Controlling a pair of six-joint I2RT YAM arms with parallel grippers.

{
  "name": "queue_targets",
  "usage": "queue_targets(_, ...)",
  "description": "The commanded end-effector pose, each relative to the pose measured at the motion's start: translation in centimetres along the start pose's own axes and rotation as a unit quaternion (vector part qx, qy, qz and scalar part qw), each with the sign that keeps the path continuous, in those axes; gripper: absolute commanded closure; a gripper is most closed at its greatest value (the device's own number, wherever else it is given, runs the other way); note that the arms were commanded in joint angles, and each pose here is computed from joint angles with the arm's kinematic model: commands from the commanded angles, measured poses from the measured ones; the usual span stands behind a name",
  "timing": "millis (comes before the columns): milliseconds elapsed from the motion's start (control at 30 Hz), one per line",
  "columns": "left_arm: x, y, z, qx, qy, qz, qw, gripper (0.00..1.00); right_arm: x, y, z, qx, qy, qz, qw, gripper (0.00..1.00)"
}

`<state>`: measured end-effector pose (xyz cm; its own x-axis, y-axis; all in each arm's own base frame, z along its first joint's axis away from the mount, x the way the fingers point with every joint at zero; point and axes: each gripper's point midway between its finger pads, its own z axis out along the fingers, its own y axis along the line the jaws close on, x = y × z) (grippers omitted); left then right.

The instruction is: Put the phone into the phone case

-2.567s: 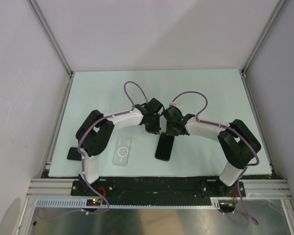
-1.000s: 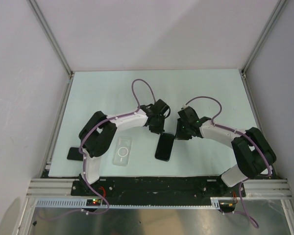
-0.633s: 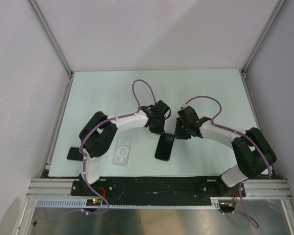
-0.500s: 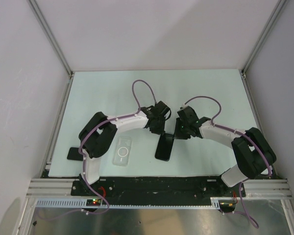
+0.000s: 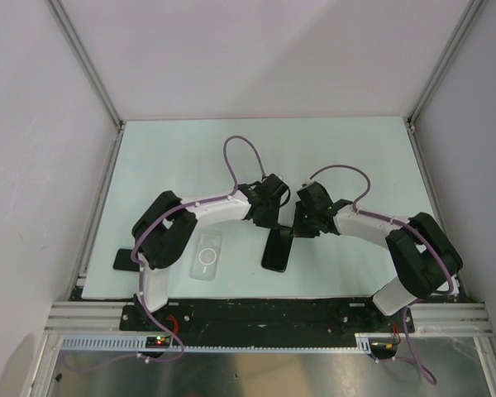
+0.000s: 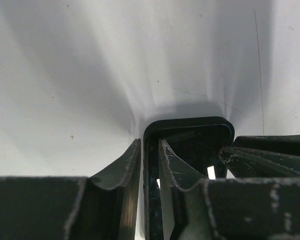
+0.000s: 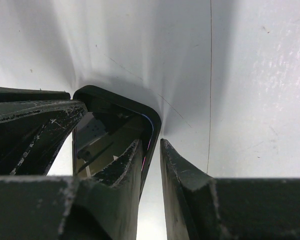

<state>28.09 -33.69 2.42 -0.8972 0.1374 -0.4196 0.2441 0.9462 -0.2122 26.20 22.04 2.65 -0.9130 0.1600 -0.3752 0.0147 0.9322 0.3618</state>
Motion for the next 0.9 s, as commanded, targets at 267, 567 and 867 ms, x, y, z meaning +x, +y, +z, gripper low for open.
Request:
queue_targets(267, 1.8, 2.0, -1.0, -0.041, 0.033, 0.016, 0.998, 0.76, 3.2, -2.0, 1.6, 0.044, 0.020, 0.004, 0.999, 0.78)
queue_targets(567, 0.6, 0.9, -1.7, -0.023, 0.020, 0.015, 0.999, 0.75, 5.9, -5.1, 3.1, 0.097, 0.044, 0.009, 0.994, 0.87)
queue_targets(867, -1.2, -0.6, -4.4, 0.016, -0.003, 0.004, 1.000, 0.68, 4.5, -3.7, 2.2, 0.069, 0.020, 0.006, 0.997, 0.79)
